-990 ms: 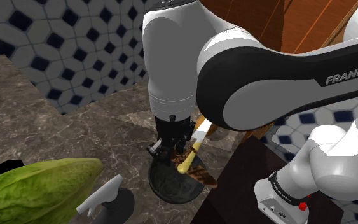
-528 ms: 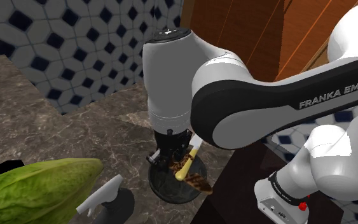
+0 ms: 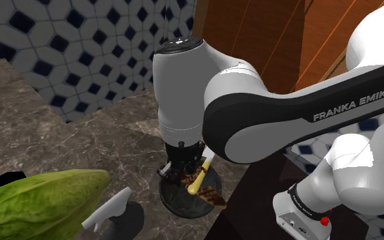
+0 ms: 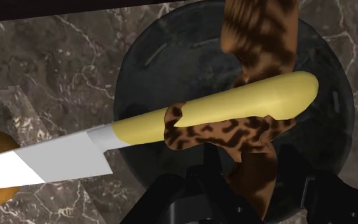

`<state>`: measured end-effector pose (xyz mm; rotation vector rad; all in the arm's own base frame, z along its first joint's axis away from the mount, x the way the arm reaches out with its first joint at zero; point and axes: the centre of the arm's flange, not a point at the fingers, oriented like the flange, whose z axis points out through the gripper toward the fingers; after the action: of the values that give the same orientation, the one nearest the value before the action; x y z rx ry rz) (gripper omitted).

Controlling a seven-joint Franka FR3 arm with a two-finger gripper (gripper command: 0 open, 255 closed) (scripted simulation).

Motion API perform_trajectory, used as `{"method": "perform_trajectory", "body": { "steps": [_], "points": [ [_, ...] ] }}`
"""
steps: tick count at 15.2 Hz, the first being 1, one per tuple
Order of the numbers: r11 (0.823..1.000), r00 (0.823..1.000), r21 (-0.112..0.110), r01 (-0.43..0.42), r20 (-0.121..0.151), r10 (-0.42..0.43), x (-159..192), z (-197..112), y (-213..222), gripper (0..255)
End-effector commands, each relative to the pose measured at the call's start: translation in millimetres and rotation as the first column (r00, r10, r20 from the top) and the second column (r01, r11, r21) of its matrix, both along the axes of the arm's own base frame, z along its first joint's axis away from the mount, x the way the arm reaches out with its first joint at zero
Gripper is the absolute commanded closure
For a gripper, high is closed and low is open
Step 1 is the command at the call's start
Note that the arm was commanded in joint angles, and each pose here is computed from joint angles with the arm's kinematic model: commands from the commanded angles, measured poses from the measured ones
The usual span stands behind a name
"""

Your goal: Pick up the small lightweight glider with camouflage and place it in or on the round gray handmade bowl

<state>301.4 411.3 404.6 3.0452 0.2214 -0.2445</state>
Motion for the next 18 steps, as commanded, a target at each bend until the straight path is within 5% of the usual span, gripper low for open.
{"method": "perform_trajectory", "body": {
  "steps": [1, 6, 10, 18],
  "points": [
    [1.000, 1.000, 0.000, 0.000, 0.000, 0.000, 0.0, 0.0, 0.0, 0],
    [1.000, 1.000, 0.000, 0.000, 0.000, 0.000, 0.0, 0.0, 0.0, 0],
    [1.000, 1.000, 0.000, 0.000, 0.000, 0.000, 7.6, 49.2, 4.5, 0],
    [1.000, 1.000, 0.000, 0.000, 0.000, 0.000, 7.6, 49.2, 4.5, 0]
  ]
}}
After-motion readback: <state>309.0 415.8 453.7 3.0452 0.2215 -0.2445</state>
